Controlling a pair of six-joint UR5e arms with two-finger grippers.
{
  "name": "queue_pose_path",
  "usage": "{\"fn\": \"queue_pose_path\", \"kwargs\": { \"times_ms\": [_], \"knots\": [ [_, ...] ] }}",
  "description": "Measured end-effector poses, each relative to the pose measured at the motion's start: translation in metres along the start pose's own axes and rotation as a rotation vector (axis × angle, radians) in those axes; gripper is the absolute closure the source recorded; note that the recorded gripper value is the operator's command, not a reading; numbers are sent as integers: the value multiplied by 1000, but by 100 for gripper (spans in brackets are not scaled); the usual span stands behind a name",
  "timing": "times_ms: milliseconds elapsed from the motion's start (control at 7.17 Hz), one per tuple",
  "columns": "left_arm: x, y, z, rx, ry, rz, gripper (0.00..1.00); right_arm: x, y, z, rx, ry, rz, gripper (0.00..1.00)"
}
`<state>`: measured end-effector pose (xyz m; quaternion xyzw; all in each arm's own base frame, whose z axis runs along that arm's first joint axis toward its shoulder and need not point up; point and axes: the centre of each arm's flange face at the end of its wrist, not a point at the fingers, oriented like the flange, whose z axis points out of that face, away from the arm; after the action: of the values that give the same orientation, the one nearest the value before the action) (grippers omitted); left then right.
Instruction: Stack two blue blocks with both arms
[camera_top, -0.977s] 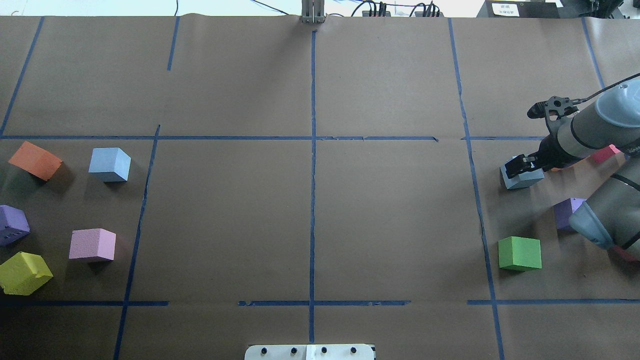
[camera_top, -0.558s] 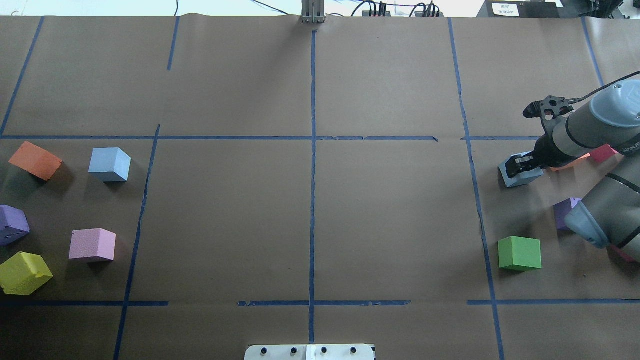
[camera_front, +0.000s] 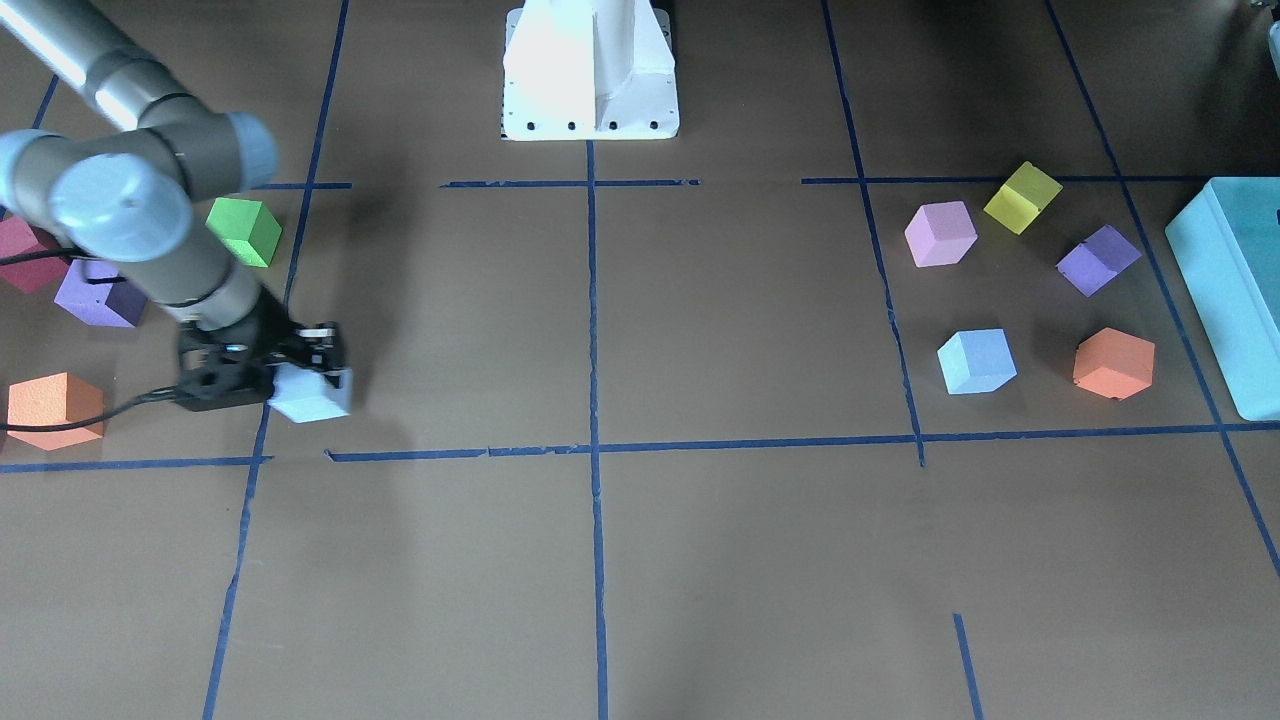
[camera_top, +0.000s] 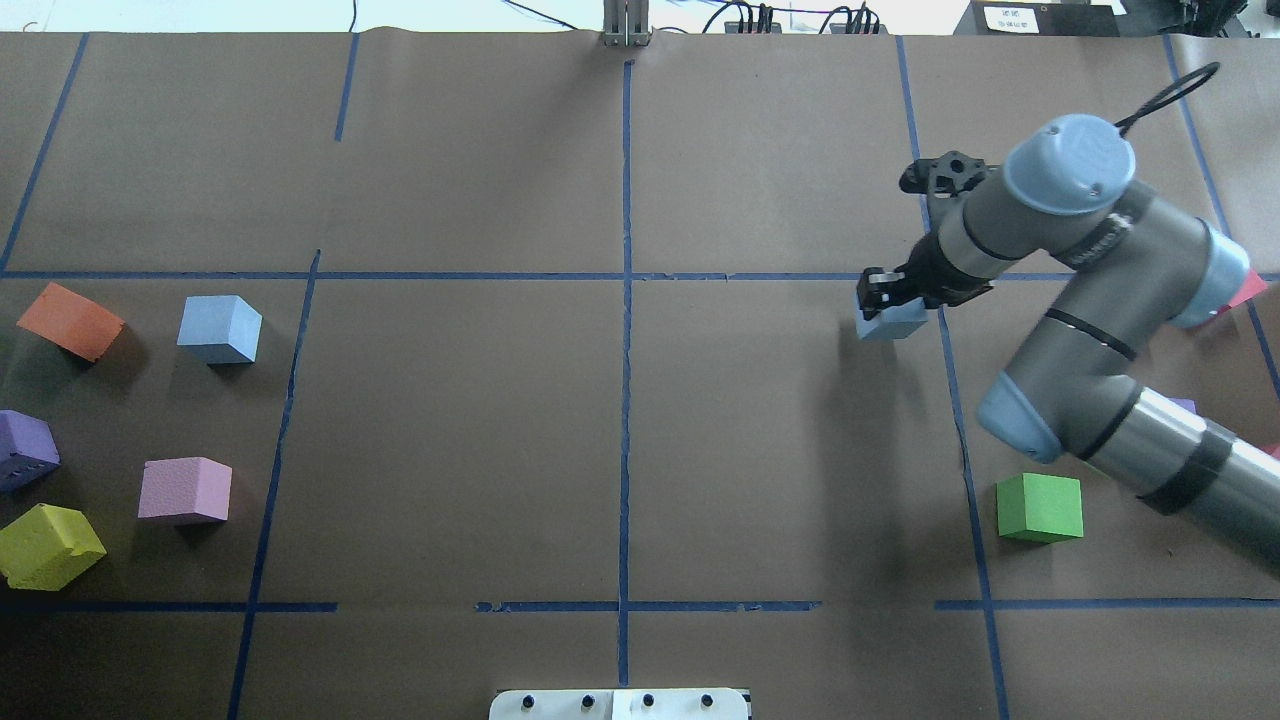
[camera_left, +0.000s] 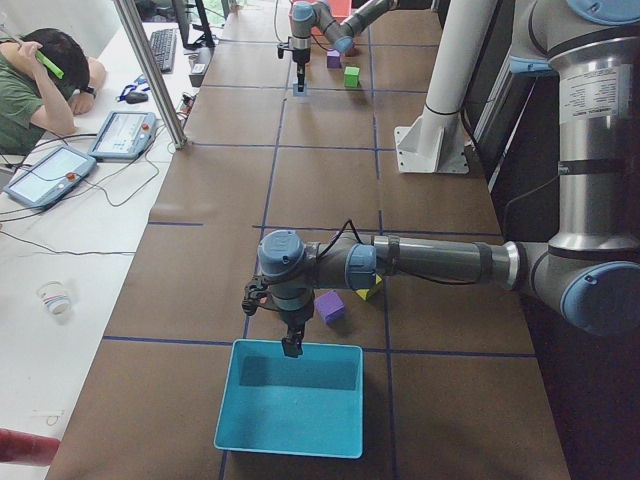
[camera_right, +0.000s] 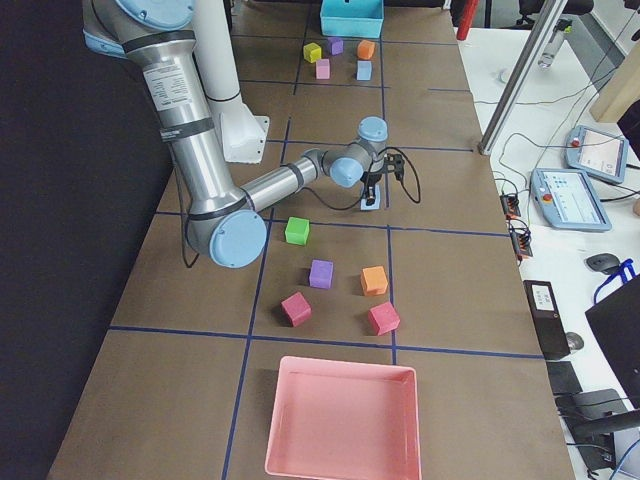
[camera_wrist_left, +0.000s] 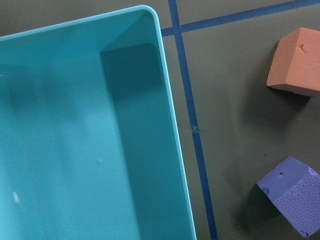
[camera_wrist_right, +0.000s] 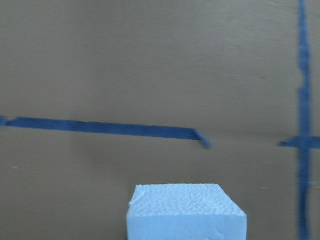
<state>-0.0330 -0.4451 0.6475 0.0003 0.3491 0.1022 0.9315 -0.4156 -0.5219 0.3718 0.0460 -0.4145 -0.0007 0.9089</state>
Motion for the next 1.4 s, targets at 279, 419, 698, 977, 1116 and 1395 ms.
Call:
{"fn": "queue_pose_path", "kwargs": {
  "times_ms": [279,419,698,977,1116,1395],
  "knots": [
    [0,0,0,0,0,0,0,-151,-3,12,20,43,93,69],
    [0,0,0,0,0,0,0,-208,2,20,29,50,129,68],
    [0,1,0,-1,0,-1,0,-276,18,31,39,55,169,5],
    [0,0,0,-1,0,-1,0,-287,26,42,45,71,167,1],
    [0,0,0,0,0,0,0,-288,27,44,51,77,162,1],
    [0,0,0,0,0,1,0,-291,23,35,60,64,150,1]
  ]
}}
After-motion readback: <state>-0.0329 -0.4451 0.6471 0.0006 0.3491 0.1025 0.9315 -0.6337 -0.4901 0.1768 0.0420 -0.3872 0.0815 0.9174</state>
